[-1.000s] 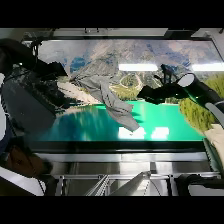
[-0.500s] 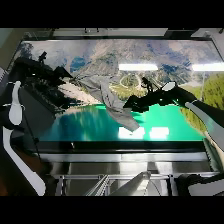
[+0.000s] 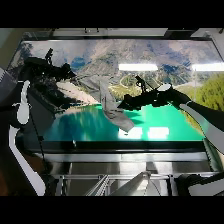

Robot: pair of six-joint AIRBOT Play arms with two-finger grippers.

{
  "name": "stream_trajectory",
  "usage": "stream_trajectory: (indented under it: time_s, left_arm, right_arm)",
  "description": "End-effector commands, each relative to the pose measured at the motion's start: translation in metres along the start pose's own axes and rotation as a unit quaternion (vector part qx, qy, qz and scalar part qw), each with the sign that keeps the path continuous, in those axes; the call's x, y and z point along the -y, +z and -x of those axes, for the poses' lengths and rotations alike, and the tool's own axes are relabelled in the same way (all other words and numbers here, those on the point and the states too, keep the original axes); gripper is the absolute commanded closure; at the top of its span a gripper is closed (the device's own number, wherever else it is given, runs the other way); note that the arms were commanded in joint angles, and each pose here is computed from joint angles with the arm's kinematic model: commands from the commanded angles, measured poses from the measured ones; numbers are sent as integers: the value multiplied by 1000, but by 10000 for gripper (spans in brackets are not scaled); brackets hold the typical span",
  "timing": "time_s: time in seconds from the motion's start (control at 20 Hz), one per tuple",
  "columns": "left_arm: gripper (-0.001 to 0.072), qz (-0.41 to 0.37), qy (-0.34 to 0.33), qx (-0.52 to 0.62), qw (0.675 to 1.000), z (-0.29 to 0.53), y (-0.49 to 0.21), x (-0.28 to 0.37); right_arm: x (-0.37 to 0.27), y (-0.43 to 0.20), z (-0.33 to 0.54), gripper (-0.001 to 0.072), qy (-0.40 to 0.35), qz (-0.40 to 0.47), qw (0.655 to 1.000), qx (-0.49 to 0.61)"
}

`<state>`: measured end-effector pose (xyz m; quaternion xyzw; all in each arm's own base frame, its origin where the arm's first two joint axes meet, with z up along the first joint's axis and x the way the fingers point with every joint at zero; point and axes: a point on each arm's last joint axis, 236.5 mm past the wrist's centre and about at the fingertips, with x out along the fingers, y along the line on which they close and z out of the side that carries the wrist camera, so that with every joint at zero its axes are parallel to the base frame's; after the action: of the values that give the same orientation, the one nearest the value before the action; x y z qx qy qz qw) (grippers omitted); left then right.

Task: Fold the shirts.

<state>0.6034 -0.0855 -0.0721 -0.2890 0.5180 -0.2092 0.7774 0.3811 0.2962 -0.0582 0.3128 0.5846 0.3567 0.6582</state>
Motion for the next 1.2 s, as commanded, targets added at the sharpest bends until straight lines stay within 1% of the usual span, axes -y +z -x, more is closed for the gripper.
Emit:
stream_trajectory:
  time_s: [0.0,0.05,0.1,0.2,0.25,0.3,0.35,0.4,0.45,0.5,0.6,0.7,0.75,0.8,0.85,0.95,1.0,1.05,1.15]
  left_arm:
    - [695,-12,-10,-28,999,7,-12,14]
    - [694,-22,-17,-26,999,19,-10,23]
    - [694,-31,-42,-21,998,38,-6,45]
    - [693,-75,-113,-12,991,94,-4,108]
    - [693,-110,-163,-13,980,135,-13,154]
    - [693,-161,-209,-17,964,182,-31,202]
    - [693,-205,-232,-17,951,223,-51,241]
    - [693,-255,-232,-1,939,264,-72,278]
    - [692,-297,-224,28,928,300,-90,310]
    - [692,-339,-215,70,913,337,-108,344]
    - [691,-400,-197,146,883,394,-146,394]
    - [691,-430,-160,212,863,429,-161,414]
    - [691,-425,-129,237,864,437,-154,407]
    - [691,-400,-108,249,875,437,-142,391]
    - [691,-358,-100,241,897,428,-128,367]
    - [691,-255,-105,185,943,382,-102,304]
    - [691,-203,-111,149,961,350,-94,271]
    - [691,-150,-120,104,976,314,-92,236]
    - [691,-58,-137,16,989,244,-104,180]
  right_arm:
    - [-32,4,6,691,54,35,998,10]
    - [-44,9,14,692,67,51,996,23]
    - [-62,15,28,692,87,70,993,39]
    - [-120,24,75,692,152,130,976,85]
    - [-156,27,109,692,186,174,960,120]
    - [-195,25,150,693,218,230,934,163]
    - [-238,18,199,692,244,298,897,220]
    - [-279,5,249,692,253,360,853,281]
    - [-311,-14,292,692,247,411,811,334]
    - [-337,-34,331,691,218,451,772,391]
    - [-365,-65,391,691,122,493,702,499]
    - [-372,-82,434,691,19,506,637,581]
    - [-367,-81,444,691,-19,504,624,598]
    - [-357,-72,445,692,-39,490,633,598]
    - [-337,-51,438,691,-56,467,660,586]
    - [-271,13,405,691,-91,398,738,537]
    - [-221,49,379,692,-115,353,784,497]
    - [-174,75,348,691,-130,317,824,451]
    - [-88,98,279,692,-131,256,894,344]
